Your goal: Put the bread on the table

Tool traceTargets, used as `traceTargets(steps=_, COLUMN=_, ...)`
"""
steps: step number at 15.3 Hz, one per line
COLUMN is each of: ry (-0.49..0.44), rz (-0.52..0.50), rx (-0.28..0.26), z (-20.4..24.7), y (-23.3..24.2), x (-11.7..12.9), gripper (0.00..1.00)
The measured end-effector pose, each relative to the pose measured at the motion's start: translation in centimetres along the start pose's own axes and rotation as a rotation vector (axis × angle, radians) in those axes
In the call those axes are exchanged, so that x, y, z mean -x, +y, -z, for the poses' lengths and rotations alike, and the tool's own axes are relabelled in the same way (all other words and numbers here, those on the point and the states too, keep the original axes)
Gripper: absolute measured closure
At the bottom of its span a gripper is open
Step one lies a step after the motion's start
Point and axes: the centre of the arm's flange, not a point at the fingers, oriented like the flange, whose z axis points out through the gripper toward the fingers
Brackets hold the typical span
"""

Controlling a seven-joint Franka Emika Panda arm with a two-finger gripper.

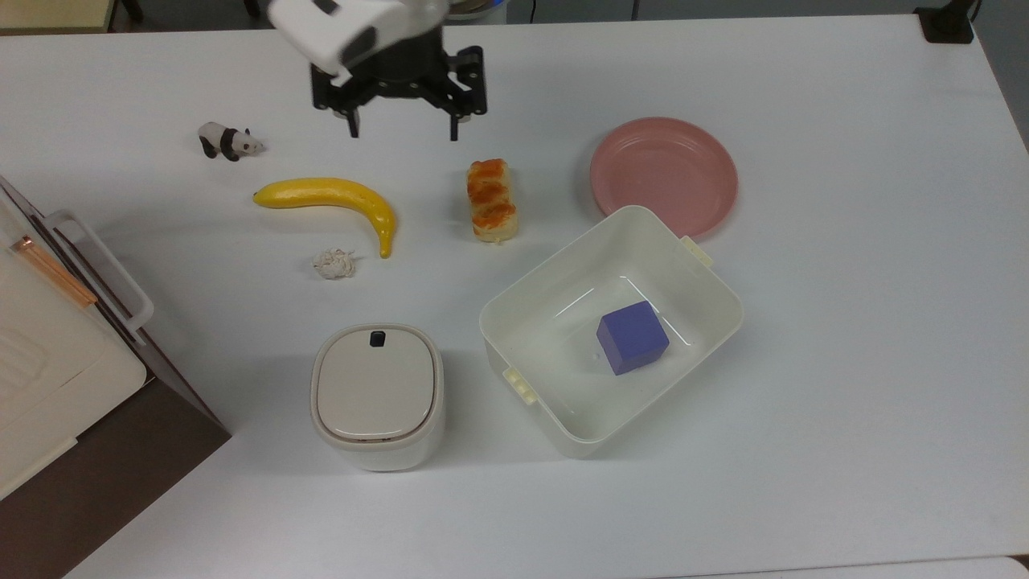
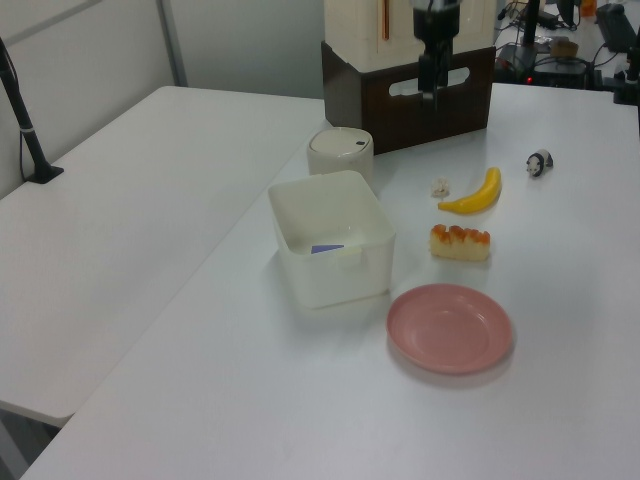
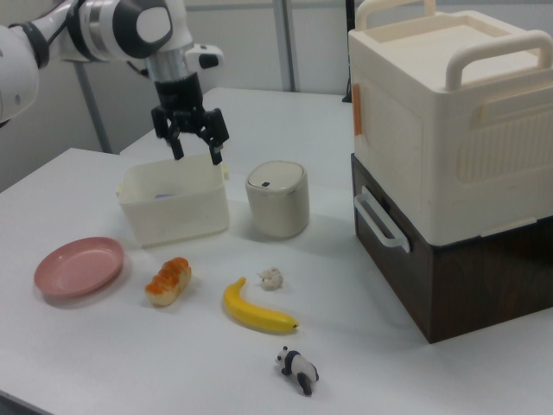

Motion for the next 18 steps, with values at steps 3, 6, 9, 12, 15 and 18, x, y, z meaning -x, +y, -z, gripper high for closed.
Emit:
traceTargets(steps=3, ry=0.002, rz=-0.085, rx=-0.023, z=1.3, y=1.7, x=-0.6, gripper=0.0)
traceTargets(steps=6, ry=-0.014, rz=-0.101, rx=-0.029, z=1.0, y=2.2, x=-1.1, gripper=0.0)
traceTargets(steps=9, ry=-0.009, rz=-0.113, rx=-0.031, z=1.1, y=2.3, x=-1.3, gripper=0.0)
traceTargets(steps=12, ry=0.006, rz=-0.124, rx=-0.032, z=1.9, y=2.9, x=-1.3, gripper=0.0)
traceTargets(steps=15, ry=0.008, rz=-0.132, rx=-0.03, z=1.9, y=3.4, x=-1.3, gripper=0.0)
traceTargets(steps=18, ry=0.008, rz=-0.14, rx=-0.028, z=1.9, y=3.9, x=-1.3, gripper=0.0)
